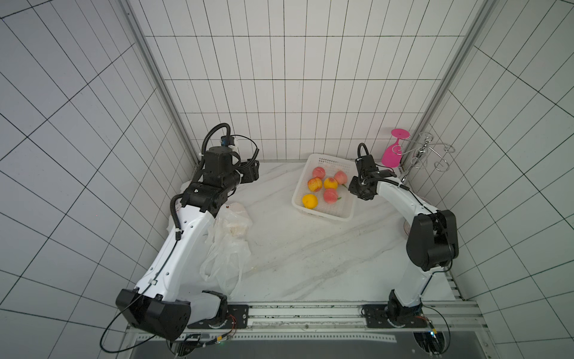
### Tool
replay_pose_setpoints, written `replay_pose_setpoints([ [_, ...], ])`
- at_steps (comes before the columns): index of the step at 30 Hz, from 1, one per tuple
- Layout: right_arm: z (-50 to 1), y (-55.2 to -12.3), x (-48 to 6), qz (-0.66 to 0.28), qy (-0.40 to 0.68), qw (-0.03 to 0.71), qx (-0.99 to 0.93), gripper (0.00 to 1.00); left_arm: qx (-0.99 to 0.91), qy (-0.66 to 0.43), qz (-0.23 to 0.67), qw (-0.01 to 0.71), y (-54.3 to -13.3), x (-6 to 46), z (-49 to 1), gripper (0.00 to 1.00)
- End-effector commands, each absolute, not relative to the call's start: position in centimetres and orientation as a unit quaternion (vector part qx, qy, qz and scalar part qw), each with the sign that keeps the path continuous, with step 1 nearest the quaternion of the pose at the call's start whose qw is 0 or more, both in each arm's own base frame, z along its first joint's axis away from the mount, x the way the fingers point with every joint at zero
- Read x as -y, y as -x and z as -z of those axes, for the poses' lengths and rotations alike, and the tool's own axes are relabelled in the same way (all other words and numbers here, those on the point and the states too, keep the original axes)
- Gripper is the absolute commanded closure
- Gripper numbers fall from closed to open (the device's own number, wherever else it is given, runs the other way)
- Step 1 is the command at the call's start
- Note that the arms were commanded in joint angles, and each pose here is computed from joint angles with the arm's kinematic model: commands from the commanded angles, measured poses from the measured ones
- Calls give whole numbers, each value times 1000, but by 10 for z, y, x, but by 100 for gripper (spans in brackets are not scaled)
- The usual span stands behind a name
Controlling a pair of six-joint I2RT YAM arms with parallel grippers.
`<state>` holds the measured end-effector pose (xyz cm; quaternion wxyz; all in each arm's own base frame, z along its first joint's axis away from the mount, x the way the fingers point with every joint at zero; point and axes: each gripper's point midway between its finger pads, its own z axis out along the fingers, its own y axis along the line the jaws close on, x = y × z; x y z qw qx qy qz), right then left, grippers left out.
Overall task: Place the peach into a plastic bag & tie a knot
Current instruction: Adjust the basket at the center of the board, then pick up the plastic bag at the center of the board.
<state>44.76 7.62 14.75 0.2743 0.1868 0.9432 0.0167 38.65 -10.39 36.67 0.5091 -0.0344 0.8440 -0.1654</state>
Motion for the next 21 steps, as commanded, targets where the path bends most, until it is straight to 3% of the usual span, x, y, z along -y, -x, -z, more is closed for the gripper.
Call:
replay_pose_setpoints([
  [1,-223,-423,-113,12,-91,326,-941,47,-853,52,122,504,-387,89,-368,29],
  [4,-232,-379,-173,-10,-6,327,-945,36,-851,61,101,511,-392,81,-374,29],
  [7,-216,-324,-265,-127,102,279,-946,24,-847,82,62,522,-399,64,-384,27],
  [10,-194,-269,-356,-254,191,236,-918,5,-842,109,30,527,-409,40,-397,27],
  [15,-168,-229,-449,-314,299,213,-876,0,-838,101,51,534,-413,51,-412,26],
  [21,-125,-212,-500,-325,352,197,-856,1,-834,88,63,542,-405,60,-422,25],
])
